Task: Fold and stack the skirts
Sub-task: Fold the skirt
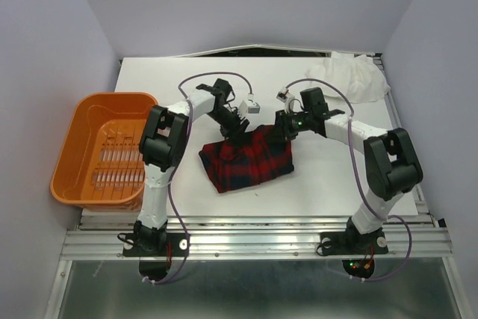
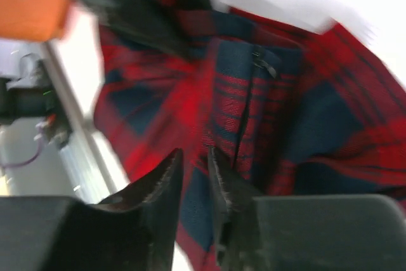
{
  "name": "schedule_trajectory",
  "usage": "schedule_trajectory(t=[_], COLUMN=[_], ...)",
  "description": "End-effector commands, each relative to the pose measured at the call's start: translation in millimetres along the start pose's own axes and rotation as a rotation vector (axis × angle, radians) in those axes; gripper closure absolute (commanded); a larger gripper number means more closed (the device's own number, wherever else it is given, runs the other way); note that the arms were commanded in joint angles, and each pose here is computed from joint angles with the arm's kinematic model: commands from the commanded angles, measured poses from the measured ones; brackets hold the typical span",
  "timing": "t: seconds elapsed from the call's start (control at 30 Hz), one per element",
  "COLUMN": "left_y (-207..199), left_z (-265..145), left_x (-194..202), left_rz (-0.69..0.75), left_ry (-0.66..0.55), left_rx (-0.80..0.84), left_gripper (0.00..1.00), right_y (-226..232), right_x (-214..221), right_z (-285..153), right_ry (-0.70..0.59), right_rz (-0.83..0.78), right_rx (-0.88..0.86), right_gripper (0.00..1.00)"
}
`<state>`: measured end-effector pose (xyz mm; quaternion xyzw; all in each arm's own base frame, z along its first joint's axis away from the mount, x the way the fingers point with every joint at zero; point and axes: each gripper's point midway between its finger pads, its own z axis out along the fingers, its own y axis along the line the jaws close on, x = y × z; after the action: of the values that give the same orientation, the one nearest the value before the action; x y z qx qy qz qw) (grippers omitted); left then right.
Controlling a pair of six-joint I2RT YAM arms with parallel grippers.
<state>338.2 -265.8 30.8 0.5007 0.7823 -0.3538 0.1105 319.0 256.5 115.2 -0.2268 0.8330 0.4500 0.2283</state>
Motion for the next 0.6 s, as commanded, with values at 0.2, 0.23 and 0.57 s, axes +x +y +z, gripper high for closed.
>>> schedule_trajectory(t=[0.2,0.23,0.57], left_y=[61.7,64.5,41.2], left_z=[-99.1,-114.9,-219.1], left_x=[-35.6,-46.3,-88.6], left_rz=[-0.124,-0.154,-0.110], left_ry=[-0.230,-0.280,-0.557], left_rx=[-0.264,-0.292,-0.529], left_gripper=[0.41,0.39,0.30], right_y=[-77.7,-79.8,-93.7], right_x=[9.3,10.4,20.6], right_z=[29.7,31.2,40.3], right_ry=[-0.109,-0.109,-0.122], right_rz=[0.092,0.110,0.213], right_rx=[0.237,0.241,0.269], right_gripper=[0.97,0.98,0.99])
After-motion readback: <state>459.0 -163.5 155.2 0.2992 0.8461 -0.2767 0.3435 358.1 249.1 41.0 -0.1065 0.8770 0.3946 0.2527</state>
